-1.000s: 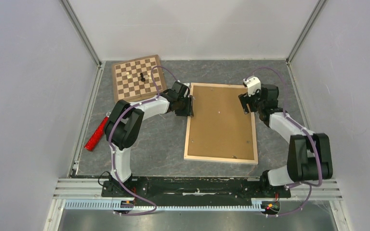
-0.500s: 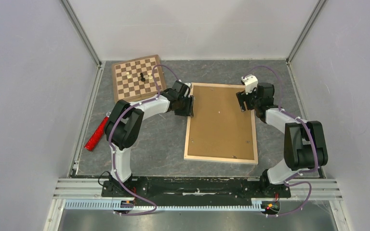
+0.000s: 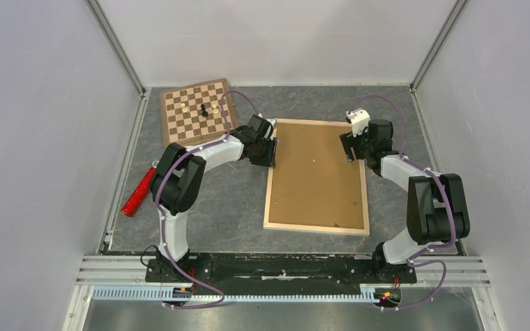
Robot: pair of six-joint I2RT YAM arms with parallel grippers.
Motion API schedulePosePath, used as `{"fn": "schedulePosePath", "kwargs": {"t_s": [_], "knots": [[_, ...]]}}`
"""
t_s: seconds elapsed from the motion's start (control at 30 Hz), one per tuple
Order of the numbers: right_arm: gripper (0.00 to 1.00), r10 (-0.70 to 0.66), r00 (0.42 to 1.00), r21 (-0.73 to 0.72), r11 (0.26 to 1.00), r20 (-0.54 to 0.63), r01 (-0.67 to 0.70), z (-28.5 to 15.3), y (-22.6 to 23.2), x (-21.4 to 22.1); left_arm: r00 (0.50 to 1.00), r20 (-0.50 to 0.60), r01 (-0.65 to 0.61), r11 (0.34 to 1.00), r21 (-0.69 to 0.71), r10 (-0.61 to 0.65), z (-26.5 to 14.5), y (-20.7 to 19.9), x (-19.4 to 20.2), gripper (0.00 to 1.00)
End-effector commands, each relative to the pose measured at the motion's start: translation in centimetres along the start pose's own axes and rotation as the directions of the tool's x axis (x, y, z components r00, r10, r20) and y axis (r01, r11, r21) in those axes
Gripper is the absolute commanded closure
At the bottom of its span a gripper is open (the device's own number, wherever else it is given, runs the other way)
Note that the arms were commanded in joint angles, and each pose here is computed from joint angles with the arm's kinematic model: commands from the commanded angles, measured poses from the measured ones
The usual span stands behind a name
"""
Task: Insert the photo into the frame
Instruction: Install the photo frame at the center of the board.
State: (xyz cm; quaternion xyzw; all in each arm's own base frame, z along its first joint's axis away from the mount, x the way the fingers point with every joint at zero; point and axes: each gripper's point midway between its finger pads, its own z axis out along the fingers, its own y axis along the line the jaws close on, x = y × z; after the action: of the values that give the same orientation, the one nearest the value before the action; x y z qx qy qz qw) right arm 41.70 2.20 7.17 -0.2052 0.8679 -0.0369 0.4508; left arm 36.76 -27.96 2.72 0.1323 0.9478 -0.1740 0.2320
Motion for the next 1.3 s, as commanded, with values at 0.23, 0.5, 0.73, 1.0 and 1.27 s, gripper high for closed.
{"fn": "schedulePosePath", "kwargs": {"t_s": [0.23, 0.5, 0.73, 1.0, 1.27], "knots": [[0.25, 0.004, 0.997, -0.159, 0.987, 0.072, 0.008, -1.8, 2.8, -2.7, 0.996, -0.088, -0.006, 1.0, 0.023, 0.008, 0.3, 0.9, 3.4, 0.74], [0.24, -0.106, 0.981, -0.277, 0.949, 0.163, 0.149, -2.0, 8.0, -4.3, 0.984, -0.166, 0.077, 0.996, 0.046, -0.069, 1.1, 1.3, 6.0, 0.96], [0.24, -0.114, 0.962, -0.342, 0.919, 0.247, 0.197, -0.4, 12.5, -8.0, 0.977, -0.193, 0.108, 0.993, 0.056, -0.095, 1.0, 1.7, 7.4, 0.98], [0.25, -0.067, 0.963, -0.415, 0.893, 0.262, 0.175, 5.0, 17.7, -12.1, 0.969, -0.228, 0.111, 0.991, 0.072, -0.092, 0.9, 1.9, 9.1, 0.98], [0.28, -0.087, 0.975, -0.422, 0.891, 0.207, 0.169, 10.7, 20.0, -13.8, 0.972, -0.224, 0.095, 0.992, 0.081, -0.074, 1.1, 2.0, 9.3, 0.98]]}}
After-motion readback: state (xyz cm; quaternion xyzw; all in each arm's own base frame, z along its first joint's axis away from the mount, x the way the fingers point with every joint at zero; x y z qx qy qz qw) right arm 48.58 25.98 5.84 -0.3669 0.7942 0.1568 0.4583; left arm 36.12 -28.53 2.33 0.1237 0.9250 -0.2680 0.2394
